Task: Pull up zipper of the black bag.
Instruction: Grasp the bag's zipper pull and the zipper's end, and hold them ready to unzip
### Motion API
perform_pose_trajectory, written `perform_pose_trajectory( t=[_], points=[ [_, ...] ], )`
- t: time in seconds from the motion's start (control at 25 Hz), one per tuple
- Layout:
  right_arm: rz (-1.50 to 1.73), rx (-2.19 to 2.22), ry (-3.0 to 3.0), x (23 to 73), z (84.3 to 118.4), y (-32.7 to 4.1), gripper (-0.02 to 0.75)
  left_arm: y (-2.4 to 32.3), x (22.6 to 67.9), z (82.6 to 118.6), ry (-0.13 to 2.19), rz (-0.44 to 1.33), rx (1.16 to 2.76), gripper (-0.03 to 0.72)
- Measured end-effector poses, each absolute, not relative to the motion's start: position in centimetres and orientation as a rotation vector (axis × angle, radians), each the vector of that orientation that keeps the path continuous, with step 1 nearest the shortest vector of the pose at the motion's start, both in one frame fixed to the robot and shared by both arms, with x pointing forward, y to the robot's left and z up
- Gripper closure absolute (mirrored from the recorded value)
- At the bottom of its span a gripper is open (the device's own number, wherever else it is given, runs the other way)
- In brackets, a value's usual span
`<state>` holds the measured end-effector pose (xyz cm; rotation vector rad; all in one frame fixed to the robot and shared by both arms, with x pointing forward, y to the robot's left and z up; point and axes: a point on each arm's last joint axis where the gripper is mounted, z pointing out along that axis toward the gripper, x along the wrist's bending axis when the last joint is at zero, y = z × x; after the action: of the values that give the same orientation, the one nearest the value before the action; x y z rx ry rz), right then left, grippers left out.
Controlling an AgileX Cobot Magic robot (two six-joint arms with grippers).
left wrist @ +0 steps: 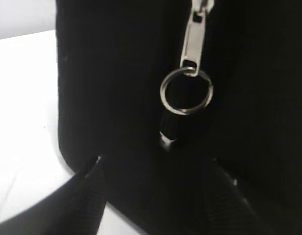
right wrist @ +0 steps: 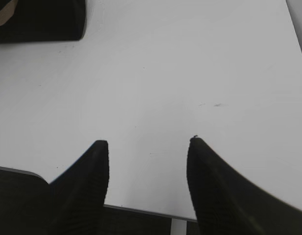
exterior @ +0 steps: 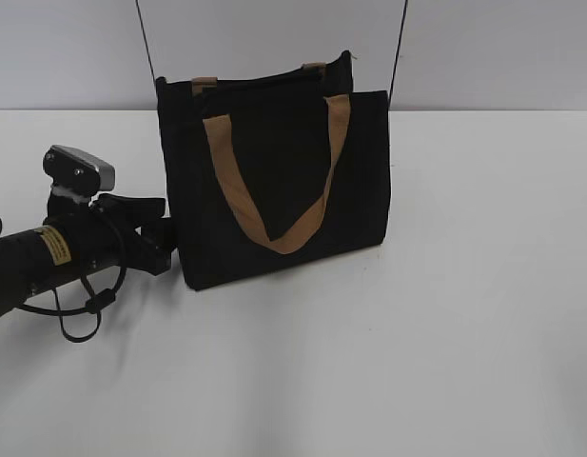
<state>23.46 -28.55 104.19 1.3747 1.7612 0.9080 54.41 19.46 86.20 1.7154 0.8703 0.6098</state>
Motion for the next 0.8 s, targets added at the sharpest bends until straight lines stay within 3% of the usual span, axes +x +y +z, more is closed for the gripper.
perform_pose_trajectory(
  t=[0.4, 0.8],
  points=[
    [0.908, 1.375, 1.761, 23.5, 104.2, -28.5, 0.342, 18.8, 56.2, 85.5, 0.855, 0.604, 1.698, 0.263],
    [0.908, 1.375, 1.761, 23.5, 104.2, -28.5, 0.342, 18.8, 56.3, 85.4, 0.849, 0.603, 1.683, 0.367]
  ],
)
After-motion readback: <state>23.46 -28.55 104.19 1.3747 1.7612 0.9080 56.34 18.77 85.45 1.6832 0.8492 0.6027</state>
